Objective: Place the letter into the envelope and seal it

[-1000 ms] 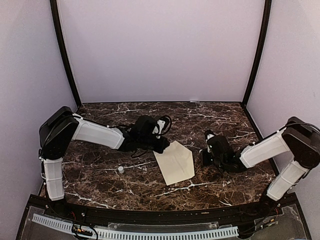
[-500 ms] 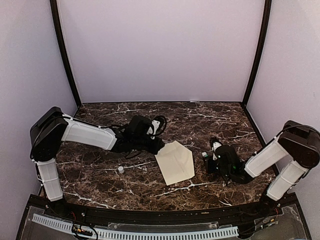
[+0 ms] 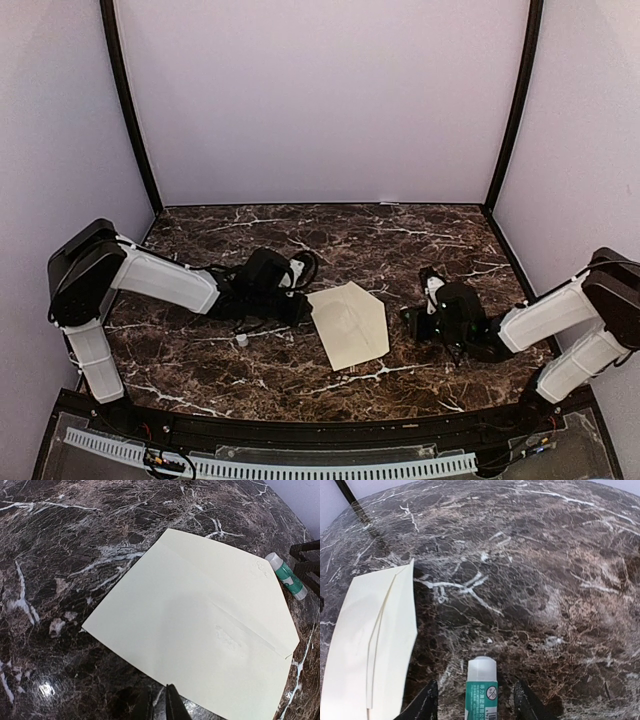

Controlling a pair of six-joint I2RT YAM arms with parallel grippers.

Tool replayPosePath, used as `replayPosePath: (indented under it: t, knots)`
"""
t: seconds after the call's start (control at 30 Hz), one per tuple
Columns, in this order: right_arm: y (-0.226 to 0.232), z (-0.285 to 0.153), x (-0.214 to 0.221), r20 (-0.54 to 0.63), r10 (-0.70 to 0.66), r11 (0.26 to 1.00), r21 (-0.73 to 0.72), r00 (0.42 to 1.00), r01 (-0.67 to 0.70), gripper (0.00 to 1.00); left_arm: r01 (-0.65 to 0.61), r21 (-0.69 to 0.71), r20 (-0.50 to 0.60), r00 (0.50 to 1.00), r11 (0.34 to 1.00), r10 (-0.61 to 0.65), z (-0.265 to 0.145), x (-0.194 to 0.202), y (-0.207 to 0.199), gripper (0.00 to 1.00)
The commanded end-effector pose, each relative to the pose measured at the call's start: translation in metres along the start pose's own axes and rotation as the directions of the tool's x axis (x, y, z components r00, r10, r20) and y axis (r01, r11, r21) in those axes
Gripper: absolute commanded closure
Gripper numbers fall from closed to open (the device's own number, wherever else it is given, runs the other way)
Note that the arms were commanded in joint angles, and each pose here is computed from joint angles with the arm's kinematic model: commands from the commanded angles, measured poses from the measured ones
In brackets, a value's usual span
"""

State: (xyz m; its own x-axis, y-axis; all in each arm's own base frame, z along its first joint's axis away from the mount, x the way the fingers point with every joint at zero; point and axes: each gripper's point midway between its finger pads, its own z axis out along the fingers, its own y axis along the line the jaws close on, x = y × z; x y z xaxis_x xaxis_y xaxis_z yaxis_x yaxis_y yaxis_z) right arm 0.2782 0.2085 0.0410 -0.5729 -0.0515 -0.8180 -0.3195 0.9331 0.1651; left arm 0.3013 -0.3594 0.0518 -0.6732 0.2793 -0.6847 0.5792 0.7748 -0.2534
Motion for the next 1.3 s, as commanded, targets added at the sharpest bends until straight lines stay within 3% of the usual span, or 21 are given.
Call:
replayPosePath:
  t: [0.0,0.1,0.3,0.73,0.9,1.27]
  knots:
    - [0.014,-0.007,-0.033,0.047,-0.049,0.998,-0.038,0.998,0.05,0.51,0.022,-0.023,0.039,0.999,0.999,-0.021,-0.015,-0.003,0.006,0.89]
    - [0.024,-0.006,-0.043,0.047,-0.09,0.994,-0.063,0.995,0.093,0.52,0.034,-0.025,0.022,0.999,0.999,-0.034,-0.015,0.006,0.008,0.89]
    - [0.033,0.011,-0.039,-0.007,-0.142,0.987,-0.081,0.99,0.141,0.69,0.045,-0.019,0.007,0.999,0.999,-0.045,-0.011,0.018,0.01,0.89]
    - [0.053,0.043,-0.018,-0.092,-0.187,0.973,-0.155,0.978,0.172,0.82,0.044,0.017,-0.038,0.998,0.999,-0.044,0.008,0.024,0.001,0.89]
    - [0.057,0.037,-0.022,-0.07,-0.19,0.967,-0.184,0.979,0.175,0.82,0.043,0.018,-0.047,0.998,0.999,-0.042,0.016,0.025,0.0,0.9]
    - [0.091,0.035,-0.005,-0.08,-0.211,0.905,-0.394,0.974,0.164,0.84,0.039,0.017,-0.057,0.998,0.999,-0.038,0.028,0.025,-0.001,0.9]
